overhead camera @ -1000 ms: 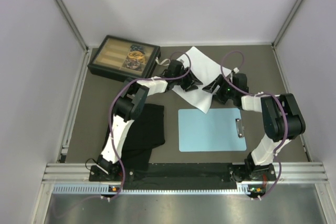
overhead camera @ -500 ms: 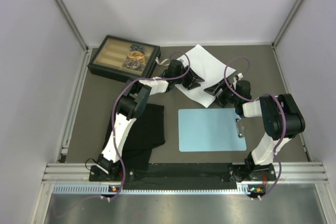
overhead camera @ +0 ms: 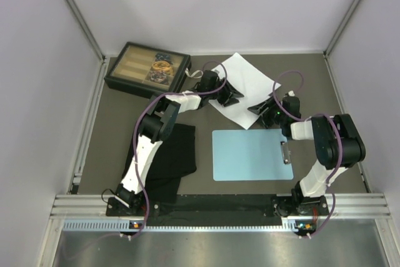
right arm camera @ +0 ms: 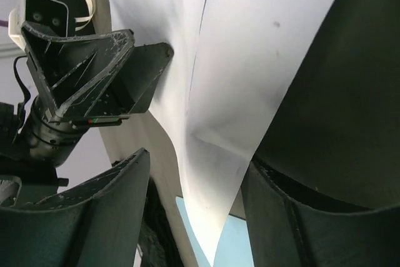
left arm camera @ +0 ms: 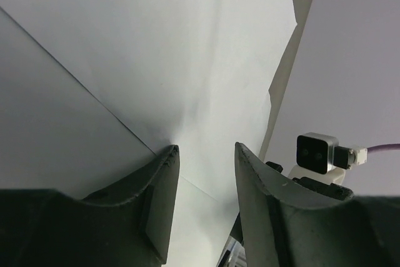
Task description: Put the files into the folder
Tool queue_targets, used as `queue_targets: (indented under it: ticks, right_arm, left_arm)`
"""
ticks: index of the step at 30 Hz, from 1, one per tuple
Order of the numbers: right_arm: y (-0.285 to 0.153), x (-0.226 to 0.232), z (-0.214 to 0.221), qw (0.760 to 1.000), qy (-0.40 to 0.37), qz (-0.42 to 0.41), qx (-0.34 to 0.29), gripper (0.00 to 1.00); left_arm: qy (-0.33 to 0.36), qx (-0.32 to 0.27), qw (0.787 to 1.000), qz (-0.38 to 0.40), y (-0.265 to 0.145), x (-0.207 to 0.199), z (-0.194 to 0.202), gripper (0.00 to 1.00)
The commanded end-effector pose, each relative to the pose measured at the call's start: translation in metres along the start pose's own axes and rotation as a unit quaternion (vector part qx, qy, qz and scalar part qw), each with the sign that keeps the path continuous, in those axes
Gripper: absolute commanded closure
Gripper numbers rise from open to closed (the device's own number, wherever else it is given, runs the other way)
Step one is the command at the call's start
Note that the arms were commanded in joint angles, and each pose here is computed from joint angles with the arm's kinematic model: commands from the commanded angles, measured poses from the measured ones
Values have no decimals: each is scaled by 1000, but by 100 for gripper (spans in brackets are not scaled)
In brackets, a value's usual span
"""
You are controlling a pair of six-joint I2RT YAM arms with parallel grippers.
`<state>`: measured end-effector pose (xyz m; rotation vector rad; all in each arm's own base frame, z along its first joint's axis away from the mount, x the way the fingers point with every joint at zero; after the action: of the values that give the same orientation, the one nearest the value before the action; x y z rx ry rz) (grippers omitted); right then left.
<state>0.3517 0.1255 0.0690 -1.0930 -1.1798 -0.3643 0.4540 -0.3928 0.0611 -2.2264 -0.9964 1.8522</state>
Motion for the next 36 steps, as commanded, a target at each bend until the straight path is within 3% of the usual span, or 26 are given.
queue_targets:
  ticks: [1, 6, 13, 16, 17, 18, 23, 27, 31, 36]
  right_arm:
    - [-5, 19, -11, 999, 20, -27, -27, 43]
    - [-4, 15, -14, 998, 43, -15, -38, 60]
    - [-15, 12, -21, 996, 31, 27, -75, 69]
    - [-16, 14, -23, 996, 12, 45, -74, 84]
    - [-16, 13, -24, 996, 7, 52, -75, 96]
    - [-15, 20, -28, 996, -4, 51, -77, 100]
    - [-21, 44, -42, 989, -84, 96, -79, 100]
    - [-40, 68, -51, 972, -166, 153, -60, 100]
    - [-63, 69, -62, 944, -235, 227, -46, 100]
    - [-75, 71, -60, 937, -249, 245, 10, 100]
  left_arm:
    - [3, 7, 995, -96, 6, 56, 12, 53]
    - [34, 20, 996, -82, 10, 42, 11, 51]
    - [63, 28, 994, -87, 5, 30, 8, 49]
    - [80, 30, 994, -68, 3, 11, 1, 45]
    - [93, 31, 993, -65, 1, 1, -1, 44]
    - [105, 29, 992, -60, -3, -11, -4, 42]
    - [174, 13, 984, -40, -30, -67, -17, 31]
    - [226, -13, 974, -21, -76, -123, -21, 26]
    - [252, -21, 968, -9, -106, -149, -12, 22]
    - [274, -29, 961, 7, -138, -175, 4, 21]
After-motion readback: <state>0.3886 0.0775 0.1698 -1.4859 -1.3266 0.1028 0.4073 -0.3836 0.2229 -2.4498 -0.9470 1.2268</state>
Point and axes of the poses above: each gripper's point midway between its finger pads, its own y axis out along the fingers, its own x axis along the line the jaws close on, z = x × y, the point moved 4 cm from there along -y, back along the fingers, and after that the axes turned 12 degrees about y, right-handed, at the moved point
